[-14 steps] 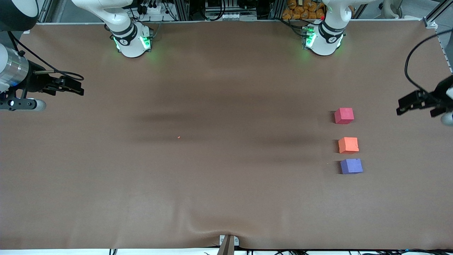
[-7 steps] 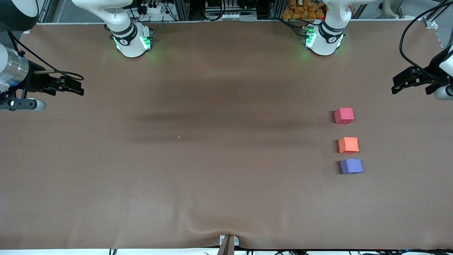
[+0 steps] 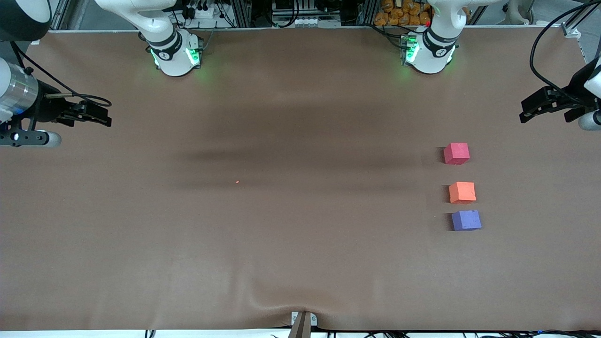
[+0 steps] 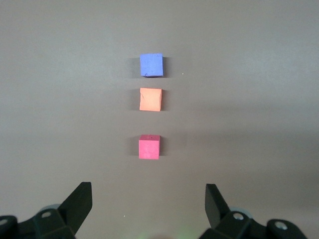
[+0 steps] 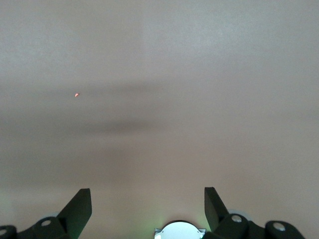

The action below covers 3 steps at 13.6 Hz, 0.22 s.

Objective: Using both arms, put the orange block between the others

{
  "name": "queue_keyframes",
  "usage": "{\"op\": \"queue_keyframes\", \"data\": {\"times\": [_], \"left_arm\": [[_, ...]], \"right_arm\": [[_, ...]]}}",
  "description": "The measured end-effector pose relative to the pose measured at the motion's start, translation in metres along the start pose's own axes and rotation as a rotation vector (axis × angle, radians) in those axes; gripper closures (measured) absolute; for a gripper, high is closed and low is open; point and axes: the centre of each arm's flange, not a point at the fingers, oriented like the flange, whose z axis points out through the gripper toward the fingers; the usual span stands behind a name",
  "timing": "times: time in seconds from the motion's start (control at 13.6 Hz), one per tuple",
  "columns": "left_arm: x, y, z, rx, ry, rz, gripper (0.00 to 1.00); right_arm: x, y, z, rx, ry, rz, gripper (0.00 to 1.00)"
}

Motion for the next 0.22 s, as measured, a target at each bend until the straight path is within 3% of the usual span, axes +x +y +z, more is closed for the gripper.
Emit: {"op": "queue_keyframes", "data": {"times": [0.22], "left_arm": [[-0.0014,0.0063,0.0007,0.001,-0.010,0.012,0.00]], "right_arm": [[0.0000,-0.0001,0.0001,0.000,0.000,0.000,0.00]]}}
